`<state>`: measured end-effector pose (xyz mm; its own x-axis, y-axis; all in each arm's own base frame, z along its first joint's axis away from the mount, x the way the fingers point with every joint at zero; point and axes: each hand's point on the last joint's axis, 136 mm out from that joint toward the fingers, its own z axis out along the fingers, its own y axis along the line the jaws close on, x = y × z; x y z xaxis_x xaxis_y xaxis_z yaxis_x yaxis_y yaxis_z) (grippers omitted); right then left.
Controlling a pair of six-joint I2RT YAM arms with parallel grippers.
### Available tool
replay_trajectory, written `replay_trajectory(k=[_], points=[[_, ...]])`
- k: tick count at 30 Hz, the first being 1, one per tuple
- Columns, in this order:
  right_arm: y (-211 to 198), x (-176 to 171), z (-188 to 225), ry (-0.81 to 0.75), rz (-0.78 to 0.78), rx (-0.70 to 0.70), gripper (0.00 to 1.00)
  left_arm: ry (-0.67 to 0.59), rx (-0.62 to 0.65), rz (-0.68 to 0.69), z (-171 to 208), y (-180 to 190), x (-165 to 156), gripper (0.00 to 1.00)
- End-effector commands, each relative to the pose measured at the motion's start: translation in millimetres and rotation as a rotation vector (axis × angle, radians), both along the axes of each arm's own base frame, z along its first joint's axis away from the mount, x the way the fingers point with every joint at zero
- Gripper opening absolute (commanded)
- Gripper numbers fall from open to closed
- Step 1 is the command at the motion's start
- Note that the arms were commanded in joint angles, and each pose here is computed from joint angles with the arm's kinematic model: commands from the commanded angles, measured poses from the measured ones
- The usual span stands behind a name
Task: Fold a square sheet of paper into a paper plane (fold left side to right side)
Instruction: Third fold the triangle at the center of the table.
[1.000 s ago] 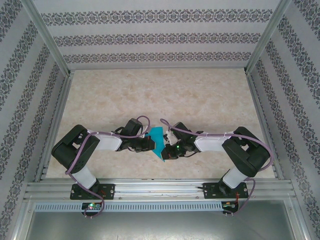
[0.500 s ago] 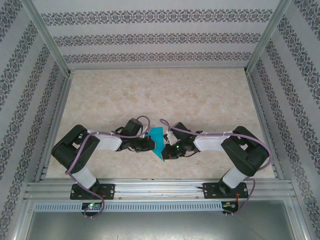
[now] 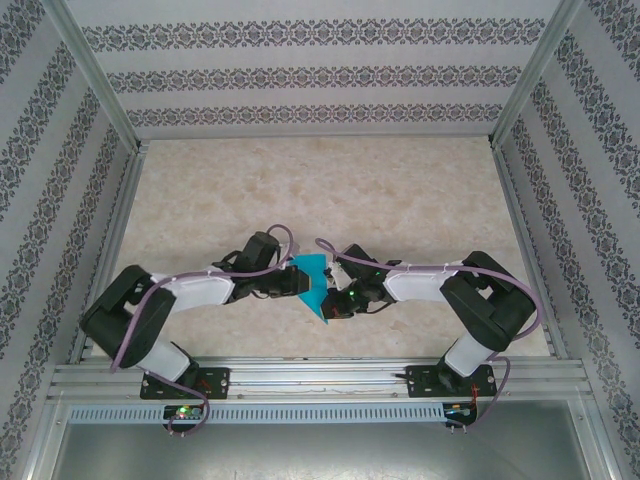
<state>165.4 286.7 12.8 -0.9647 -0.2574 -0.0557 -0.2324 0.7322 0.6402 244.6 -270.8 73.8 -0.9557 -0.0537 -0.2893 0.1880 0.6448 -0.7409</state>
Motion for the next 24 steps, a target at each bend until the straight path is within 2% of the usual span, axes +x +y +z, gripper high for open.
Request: replay_trajectory(k=[1,6,12,24], points=[[-32.5,-6.5,-31.6,0.021,-0.050,-0.202,0.00,0.001,0.002,-0.023,0.2,3.4,-15.4,0.12],[-31.8,-5.0,-35.5,0.024,-0.052,-0.223,0.00,0.009,-0.042,-0.061,-0.4,-11.0,-28.0,0.10],[-32.0,-4.5,-35.4,0.021,-0.054,-0.235,0.00,0.043,-0.064,-0.060,-15.7,-21.1,-27.8,0.09],[-32.7,-4.3,-36.4,0.029,-0.049,-0.250,0.00,0.081,-0.016,-0.051,-42.7,-20.3,-25.5,0.08]])
